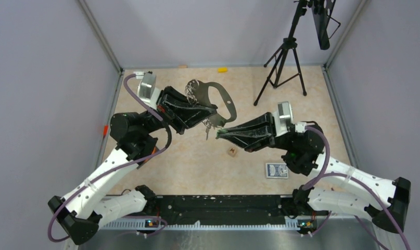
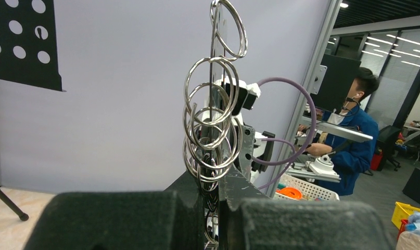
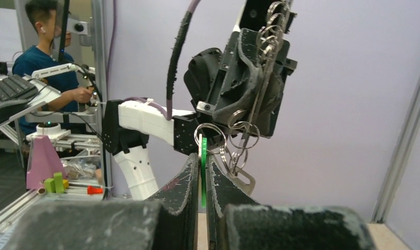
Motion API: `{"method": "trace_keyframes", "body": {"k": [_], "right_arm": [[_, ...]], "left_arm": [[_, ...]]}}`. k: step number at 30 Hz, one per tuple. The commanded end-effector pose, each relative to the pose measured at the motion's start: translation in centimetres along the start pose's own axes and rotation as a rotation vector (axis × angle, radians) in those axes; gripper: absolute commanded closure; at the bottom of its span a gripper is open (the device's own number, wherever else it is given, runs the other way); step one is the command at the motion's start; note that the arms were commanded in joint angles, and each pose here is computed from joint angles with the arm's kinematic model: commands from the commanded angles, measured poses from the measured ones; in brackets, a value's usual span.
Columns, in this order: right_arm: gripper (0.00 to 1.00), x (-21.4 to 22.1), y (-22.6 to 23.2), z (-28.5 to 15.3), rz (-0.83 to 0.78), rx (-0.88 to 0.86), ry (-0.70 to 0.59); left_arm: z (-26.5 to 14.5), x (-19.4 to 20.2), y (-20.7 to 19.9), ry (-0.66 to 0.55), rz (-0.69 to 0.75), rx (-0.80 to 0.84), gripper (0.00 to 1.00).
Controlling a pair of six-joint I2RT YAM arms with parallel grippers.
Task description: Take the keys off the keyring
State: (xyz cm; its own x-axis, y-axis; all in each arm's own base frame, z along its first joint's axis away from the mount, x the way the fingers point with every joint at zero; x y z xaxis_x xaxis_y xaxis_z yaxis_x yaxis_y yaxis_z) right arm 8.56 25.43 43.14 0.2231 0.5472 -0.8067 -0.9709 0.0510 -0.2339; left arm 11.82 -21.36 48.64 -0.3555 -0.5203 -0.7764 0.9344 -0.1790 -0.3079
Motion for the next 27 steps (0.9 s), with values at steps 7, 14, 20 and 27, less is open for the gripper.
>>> {"method": "trace_keyframes", "body": {"k": [7, 14, 20, 27], "right_arm": [[1.0, -2.4, -1.2, 0.3, 0.043, 0.13, -0.034], [1.0, -1.3, -0.2, -0.1, 0.009, 0.048, -0.036], [1.0, -0.7, 0.3, -0.5, -0.005, -0.001, -0.028], [1.0, -0.3, 0.7, -0.9, -0.016, -0.022, -0.031]], "left_arm": [[-0.5, 0.0, -0.9, 0.021, 0.042, 0.026, 1.0], [-0.5, -0.4, -1.2, 0.006, 0.046, 0.027, 1.0], [-0.4, -0.7, -1.5, -0.009, 0.054, 0.036, 1.0], [-0.3, -0.9, -1.7, -0.013, 0.056, 0.043, 1.0]]}}
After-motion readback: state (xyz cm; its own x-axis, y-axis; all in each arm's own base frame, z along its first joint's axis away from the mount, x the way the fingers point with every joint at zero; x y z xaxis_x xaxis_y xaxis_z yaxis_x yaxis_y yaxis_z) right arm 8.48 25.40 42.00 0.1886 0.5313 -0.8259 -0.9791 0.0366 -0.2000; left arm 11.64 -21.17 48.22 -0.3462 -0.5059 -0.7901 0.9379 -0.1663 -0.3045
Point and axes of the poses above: each gripper's point midway between its finger pads, its own z axis out along the fingers, its own y axis along the line the jaws close on, x = y × z, the point moved 7 cm from there along -z, back along the fingers, and after that the axes turned 8 degrees about -z, right-handed, at the moved point
